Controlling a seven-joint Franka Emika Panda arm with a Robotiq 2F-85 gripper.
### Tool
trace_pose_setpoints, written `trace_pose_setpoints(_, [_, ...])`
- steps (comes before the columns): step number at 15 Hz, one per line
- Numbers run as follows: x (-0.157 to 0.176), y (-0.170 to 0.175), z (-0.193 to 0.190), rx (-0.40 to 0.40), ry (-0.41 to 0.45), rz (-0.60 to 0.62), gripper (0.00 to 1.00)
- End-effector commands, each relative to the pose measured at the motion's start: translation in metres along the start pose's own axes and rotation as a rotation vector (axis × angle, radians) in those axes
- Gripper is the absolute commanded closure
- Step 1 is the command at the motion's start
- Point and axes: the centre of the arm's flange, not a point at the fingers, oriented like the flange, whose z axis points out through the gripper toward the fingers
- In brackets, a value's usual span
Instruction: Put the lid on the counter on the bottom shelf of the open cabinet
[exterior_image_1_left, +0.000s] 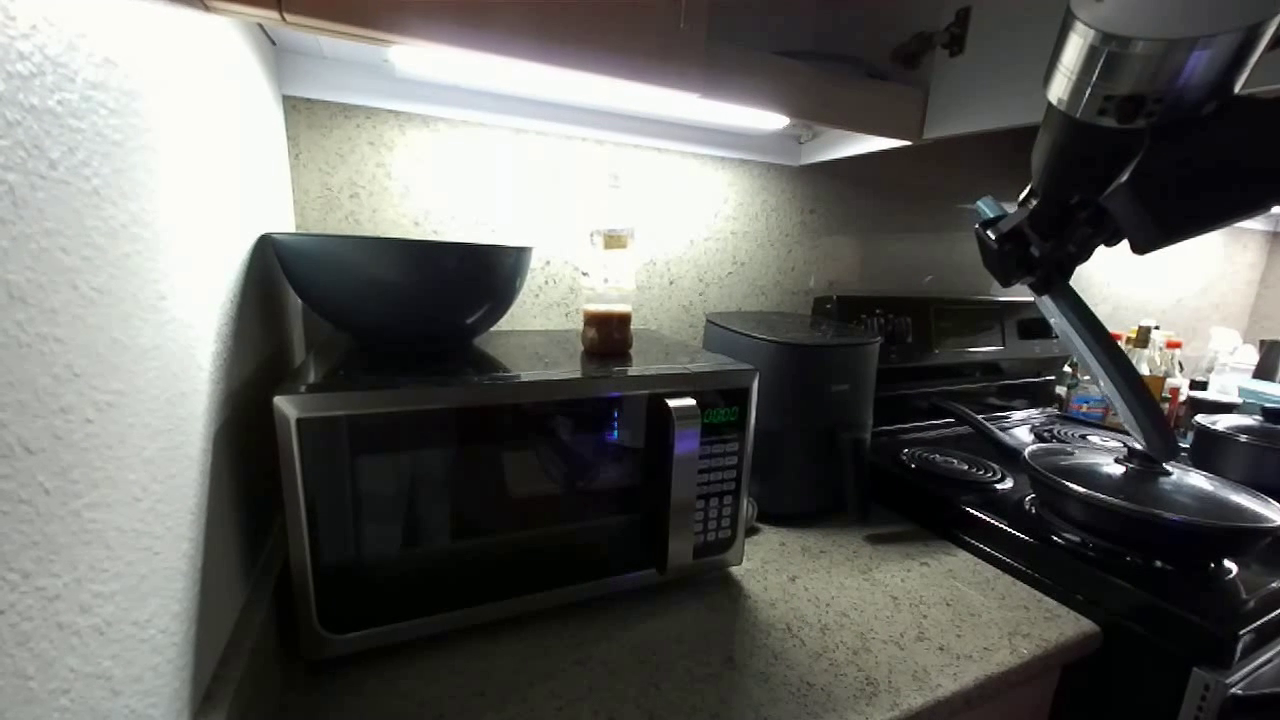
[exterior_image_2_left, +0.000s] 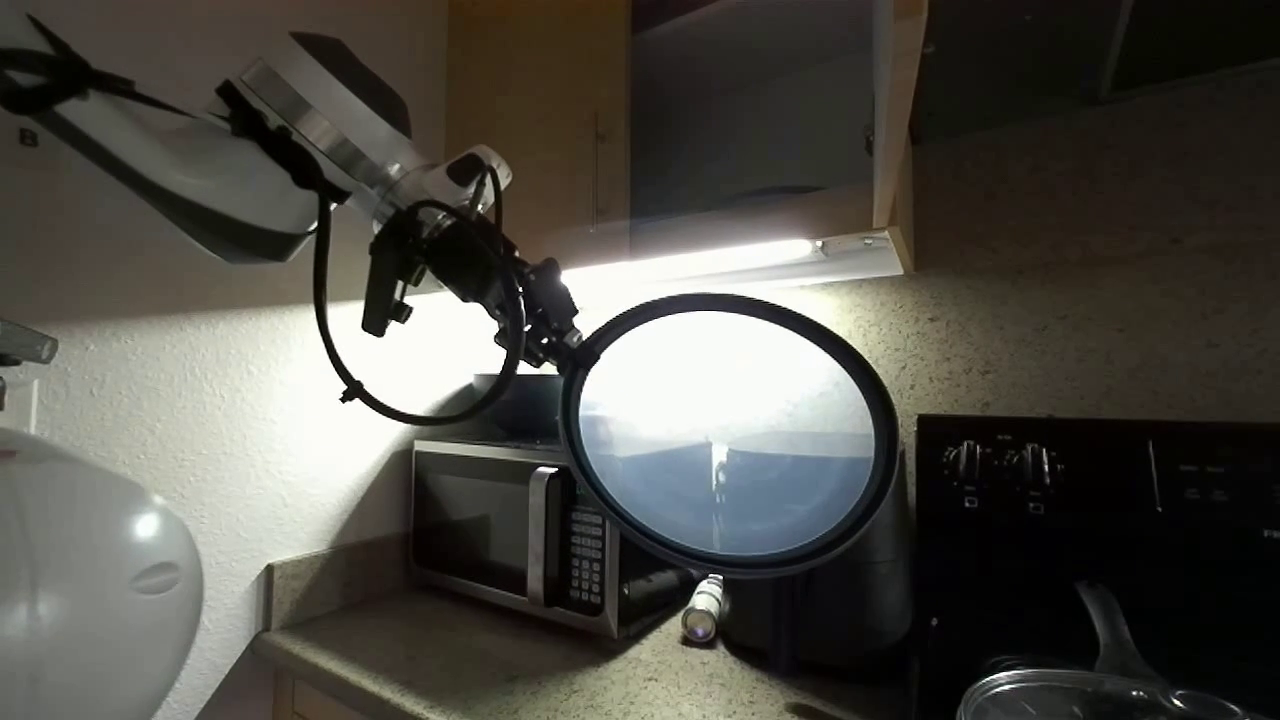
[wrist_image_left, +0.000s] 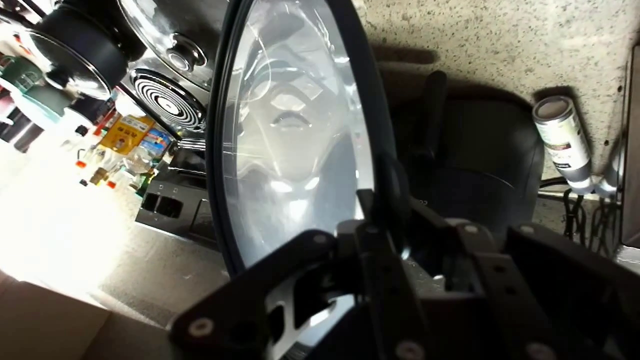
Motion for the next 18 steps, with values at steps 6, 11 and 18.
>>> trace_pose_setpoints(6, [0.045,0.046,-0.057,0.170,0.354,0.053,0.95])
trace_pose_setpoints(11, [0.059,0.102,-0.068,0.292,0.557,0.234,0.95])
trace_pose_setpoints(18, [0.061,0.086,-0.076,0.281,0.485,0.193,0.95])
